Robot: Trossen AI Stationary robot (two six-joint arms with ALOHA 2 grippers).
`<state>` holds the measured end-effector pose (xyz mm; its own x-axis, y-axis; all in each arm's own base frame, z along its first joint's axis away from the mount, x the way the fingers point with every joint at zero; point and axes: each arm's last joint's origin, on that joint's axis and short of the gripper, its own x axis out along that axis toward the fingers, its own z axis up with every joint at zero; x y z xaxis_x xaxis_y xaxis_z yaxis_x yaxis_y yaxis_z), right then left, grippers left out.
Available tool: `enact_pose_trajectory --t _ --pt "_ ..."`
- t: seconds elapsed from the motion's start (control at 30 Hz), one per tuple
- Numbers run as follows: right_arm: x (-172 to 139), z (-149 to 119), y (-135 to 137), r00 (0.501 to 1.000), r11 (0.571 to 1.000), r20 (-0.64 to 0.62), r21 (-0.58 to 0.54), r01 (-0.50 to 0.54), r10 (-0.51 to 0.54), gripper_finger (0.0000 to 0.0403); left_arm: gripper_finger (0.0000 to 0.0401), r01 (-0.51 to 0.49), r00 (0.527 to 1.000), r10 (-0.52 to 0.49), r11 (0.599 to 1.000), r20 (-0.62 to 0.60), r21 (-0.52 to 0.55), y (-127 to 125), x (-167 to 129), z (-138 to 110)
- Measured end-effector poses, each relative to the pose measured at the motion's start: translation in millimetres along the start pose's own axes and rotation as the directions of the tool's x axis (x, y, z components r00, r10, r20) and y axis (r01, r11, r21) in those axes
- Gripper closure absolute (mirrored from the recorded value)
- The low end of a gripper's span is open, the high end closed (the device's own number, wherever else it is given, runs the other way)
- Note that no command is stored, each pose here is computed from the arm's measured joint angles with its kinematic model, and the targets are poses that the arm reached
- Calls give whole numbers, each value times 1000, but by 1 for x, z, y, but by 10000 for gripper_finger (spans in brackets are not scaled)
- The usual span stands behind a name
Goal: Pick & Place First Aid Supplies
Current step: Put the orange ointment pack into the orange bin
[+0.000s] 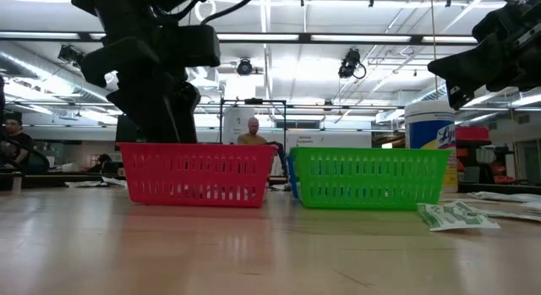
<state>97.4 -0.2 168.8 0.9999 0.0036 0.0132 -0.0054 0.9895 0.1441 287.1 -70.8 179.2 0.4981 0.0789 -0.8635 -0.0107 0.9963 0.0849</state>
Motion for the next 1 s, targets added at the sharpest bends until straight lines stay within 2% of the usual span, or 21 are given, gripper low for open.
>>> enact_pose_trajectory --t 0.2,0.4,0.63,0.8,1.0 --pt "0 0 0 1000 1000 -1 0 0 0 385 37 21 1000 -20 998 -8 53 -6 -8 3" --pt "0 0 0 1000 1000 -1 0 0 0 385 35 23 999 -20 997 -47 71 -19 -35 21" --pt "0 0 0 1000 1000 -1 0 0 0 385 35 62 997 -56 992 -58 107 -50 -68 30" --pt "0 0 0 1000 1000 -1 0 0 0 385 35 84 993 -75 991 -92 105 -67 -78 22" --pt "0 0 0 1000 1000 -1 0 0 0 385 35 132 983 -126 990 -132 39 -90 -88 7"
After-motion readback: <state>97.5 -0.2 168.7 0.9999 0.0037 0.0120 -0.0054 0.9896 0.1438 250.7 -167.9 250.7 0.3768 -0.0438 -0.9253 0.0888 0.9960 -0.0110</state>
